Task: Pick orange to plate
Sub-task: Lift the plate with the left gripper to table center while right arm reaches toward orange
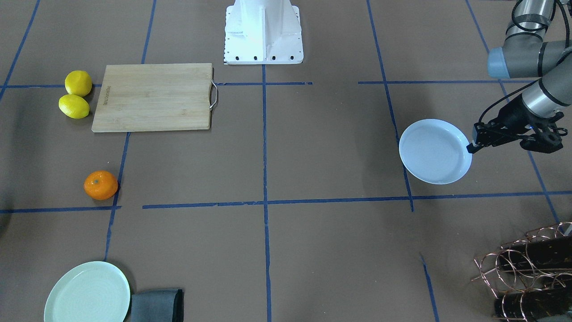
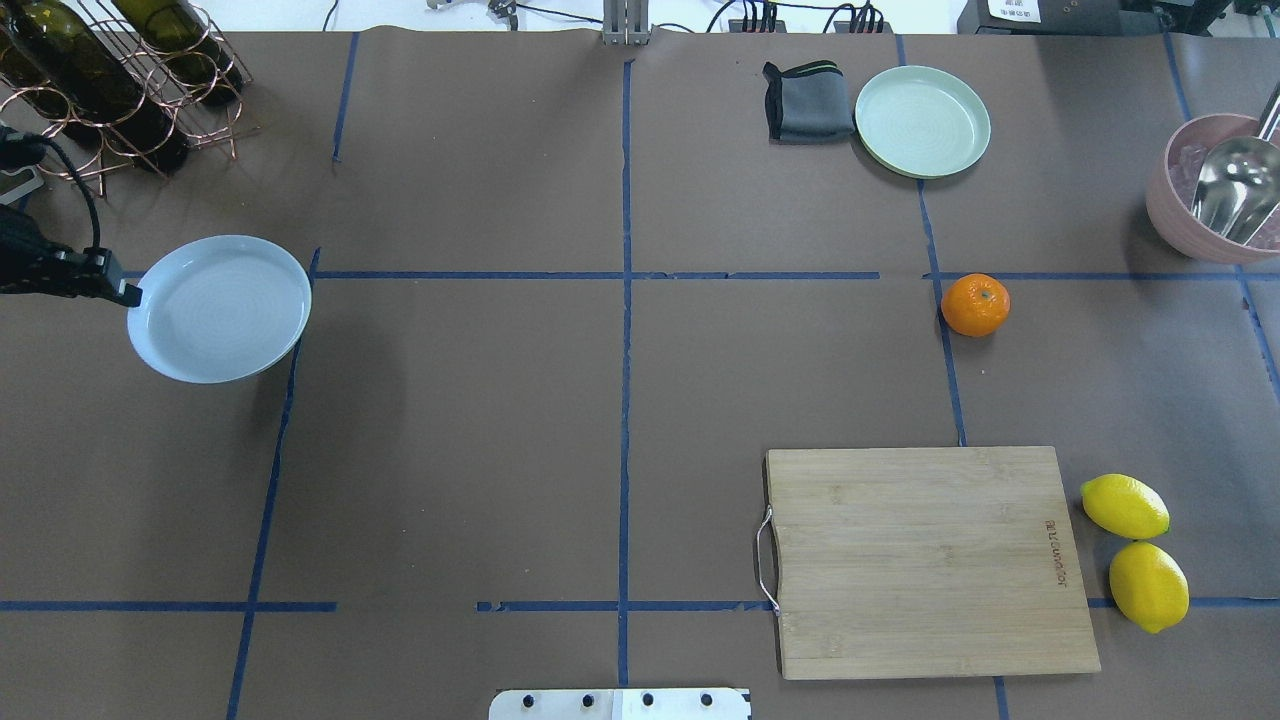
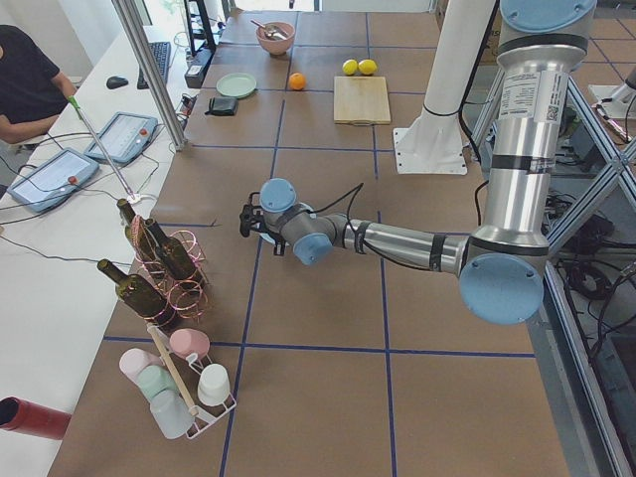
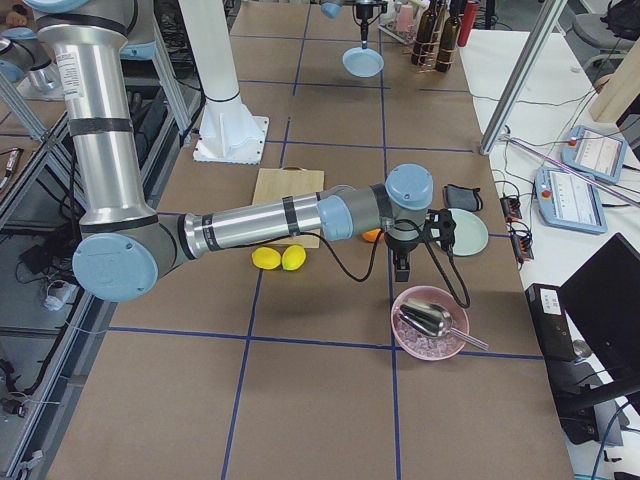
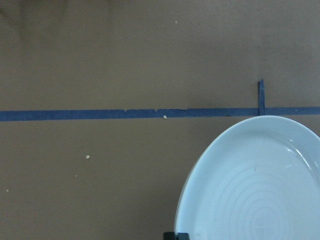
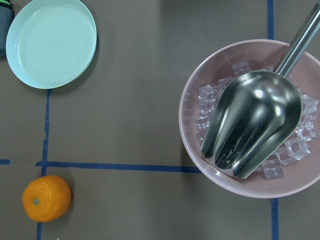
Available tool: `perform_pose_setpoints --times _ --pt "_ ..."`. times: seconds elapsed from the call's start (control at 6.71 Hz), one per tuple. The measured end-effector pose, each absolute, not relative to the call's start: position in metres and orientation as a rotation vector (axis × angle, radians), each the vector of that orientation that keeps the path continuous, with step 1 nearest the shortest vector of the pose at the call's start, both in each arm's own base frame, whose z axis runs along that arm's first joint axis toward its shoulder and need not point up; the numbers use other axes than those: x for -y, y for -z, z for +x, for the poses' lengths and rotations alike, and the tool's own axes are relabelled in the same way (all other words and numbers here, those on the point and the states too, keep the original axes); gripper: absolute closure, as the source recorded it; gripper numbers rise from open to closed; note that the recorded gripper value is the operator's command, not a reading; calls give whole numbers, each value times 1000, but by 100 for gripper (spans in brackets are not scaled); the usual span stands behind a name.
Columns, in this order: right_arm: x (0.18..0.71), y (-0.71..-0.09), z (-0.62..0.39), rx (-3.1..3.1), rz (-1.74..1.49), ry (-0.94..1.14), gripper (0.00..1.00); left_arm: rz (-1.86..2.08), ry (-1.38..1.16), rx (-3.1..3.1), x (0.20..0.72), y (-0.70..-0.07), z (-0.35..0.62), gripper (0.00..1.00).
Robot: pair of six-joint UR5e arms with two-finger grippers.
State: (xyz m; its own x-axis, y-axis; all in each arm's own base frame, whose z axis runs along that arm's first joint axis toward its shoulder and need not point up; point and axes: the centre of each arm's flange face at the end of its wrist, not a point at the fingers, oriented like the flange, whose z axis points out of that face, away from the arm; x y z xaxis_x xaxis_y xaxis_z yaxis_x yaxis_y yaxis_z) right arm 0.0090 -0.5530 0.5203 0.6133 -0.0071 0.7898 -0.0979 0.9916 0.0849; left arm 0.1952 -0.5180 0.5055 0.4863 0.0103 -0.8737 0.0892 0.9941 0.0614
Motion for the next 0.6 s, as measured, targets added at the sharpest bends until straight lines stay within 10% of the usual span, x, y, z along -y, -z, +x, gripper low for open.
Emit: perform_pose_setpoints --times 0.6 --pt "548 -466 -84 960 55 -110 0 -61 288 -1153 525 -343 372 100"
